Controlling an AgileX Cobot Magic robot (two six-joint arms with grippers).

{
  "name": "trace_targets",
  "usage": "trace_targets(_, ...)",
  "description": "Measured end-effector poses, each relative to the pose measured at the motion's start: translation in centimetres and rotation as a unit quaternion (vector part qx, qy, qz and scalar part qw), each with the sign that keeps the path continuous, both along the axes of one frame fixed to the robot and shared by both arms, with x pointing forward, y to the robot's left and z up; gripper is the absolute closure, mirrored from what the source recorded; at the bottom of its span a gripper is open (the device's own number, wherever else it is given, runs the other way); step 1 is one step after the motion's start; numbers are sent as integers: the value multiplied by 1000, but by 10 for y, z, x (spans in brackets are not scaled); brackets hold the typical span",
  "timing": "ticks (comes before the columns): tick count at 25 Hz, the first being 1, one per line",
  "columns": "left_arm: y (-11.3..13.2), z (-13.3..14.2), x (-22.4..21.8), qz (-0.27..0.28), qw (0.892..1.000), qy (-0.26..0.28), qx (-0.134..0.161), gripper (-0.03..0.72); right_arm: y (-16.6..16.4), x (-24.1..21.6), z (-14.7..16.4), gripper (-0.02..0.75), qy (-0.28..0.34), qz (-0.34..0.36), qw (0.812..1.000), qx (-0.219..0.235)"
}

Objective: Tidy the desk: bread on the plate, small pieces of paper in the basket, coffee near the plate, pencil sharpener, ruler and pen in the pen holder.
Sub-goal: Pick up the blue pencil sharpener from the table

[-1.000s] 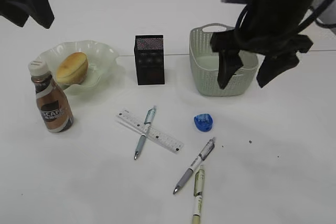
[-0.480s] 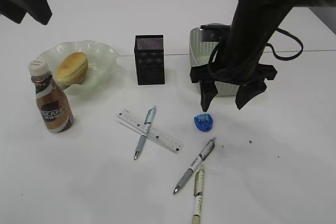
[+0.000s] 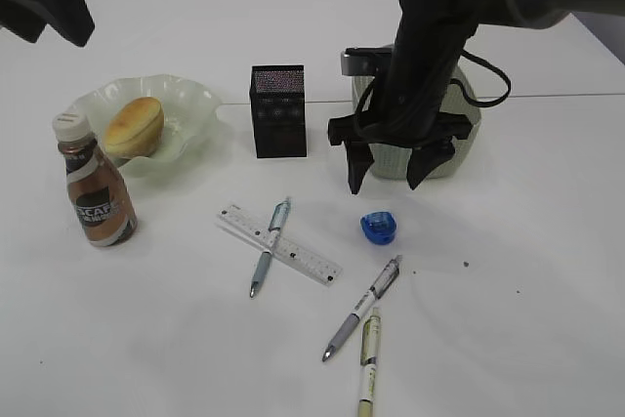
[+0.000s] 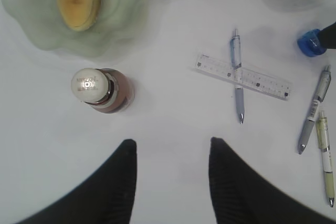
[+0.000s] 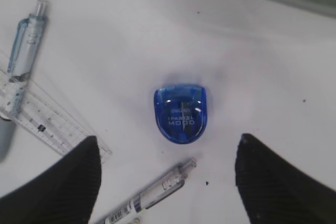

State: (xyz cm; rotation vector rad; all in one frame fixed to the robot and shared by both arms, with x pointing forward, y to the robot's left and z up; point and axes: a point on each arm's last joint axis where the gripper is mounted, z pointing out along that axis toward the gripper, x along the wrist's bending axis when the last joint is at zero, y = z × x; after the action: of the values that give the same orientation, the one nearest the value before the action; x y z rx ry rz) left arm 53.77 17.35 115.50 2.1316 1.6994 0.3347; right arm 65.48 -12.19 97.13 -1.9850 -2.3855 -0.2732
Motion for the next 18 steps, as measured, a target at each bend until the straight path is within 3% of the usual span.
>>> trace_targets(18, 1, 0, 1, -2, 1000, -4, 9, 358, 7, 7, -39, 155, 38, 23, 998, -39)
